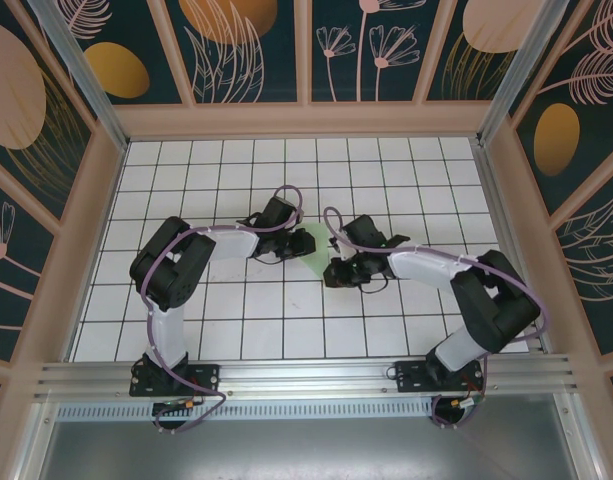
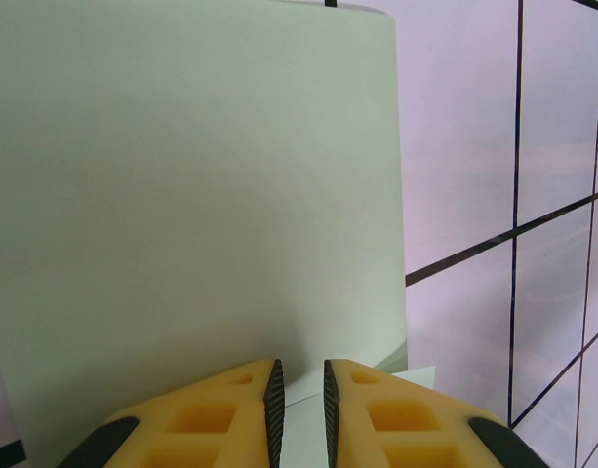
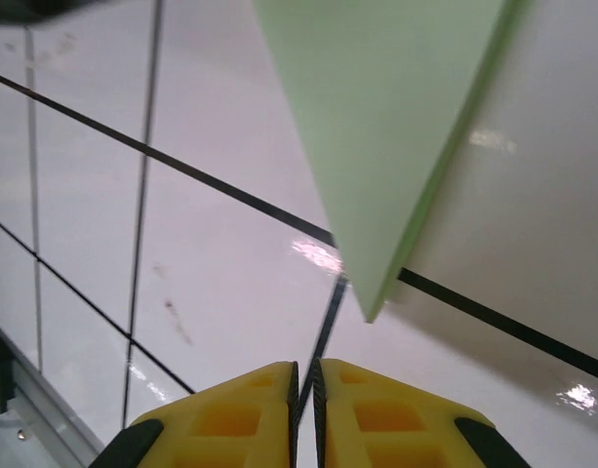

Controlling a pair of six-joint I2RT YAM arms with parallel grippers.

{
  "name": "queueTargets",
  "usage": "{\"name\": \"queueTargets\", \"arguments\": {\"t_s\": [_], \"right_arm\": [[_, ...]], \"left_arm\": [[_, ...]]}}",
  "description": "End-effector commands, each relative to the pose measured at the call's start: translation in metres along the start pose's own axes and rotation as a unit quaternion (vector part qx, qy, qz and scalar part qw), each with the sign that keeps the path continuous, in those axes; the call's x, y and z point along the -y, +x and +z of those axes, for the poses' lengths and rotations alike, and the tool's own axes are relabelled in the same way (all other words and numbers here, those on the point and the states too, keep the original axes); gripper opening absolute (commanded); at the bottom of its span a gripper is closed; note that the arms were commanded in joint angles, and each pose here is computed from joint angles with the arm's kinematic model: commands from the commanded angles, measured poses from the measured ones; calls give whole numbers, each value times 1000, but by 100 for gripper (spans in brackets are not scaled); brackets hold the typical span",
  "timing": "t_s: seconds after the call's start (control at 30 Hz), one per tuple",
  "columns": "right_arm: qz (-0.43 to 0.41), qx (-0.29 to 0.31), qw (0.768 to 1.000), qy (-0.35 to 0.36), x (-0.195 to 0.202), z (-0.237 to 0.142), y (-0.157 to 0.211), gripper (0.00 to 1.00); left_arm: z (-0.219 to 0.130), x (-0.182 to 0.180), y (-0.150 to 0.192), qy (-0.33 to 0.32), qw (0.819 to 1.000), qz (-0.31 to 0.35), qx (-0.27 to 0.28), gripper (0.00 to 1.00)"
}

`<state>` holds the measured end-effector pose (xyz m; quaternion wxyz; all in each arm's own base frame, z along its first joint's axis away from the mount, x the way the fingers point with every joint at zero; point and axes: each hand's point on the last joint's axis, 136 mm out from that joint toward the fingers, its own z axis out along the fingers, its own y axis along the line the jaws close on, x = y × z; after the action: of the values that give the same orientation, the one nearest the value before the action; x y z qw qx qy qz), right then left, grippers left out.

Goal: Fold a paper plane with a square sheet of paper (fold left side to right side)
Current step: Third fold the triangle at the center of the table.

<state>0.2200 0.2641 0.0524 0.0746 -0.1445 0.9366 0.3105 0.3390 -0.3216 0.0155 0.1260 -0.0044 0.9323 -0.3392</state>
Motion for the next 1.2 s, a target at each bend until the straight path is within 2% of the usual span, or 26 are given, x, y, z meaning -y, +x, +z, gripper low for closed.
{"name": "queueTargets", "arguments": {"t_s": [0.0, 0.27, 0.67, 0.87, 1.17], "right_arm": [[-14, 24, 999, -22, -17, -9, -16, 16], [6, 22, 1000, -10, -6, 18, -33, 16], [50, -26, 998, 33, 31, 38, 0, 16], [68, -41, 996, 51, 44, 41, 17, 16], [80, -42, 995, 52, 50, 43, 23, 15]], "left_arm": [[19, -53, 41, -84, 995, -20, -59, 22], [18, -50, 41, -82, 995, -18, -59, 22], [14, -41, 35, -75, 996, -11, -52, 23], [-6, -13, 11, -54, 998, 12, -23, 27], [-55, 24, -24, -9, 999, 21, 35, 30]]}}
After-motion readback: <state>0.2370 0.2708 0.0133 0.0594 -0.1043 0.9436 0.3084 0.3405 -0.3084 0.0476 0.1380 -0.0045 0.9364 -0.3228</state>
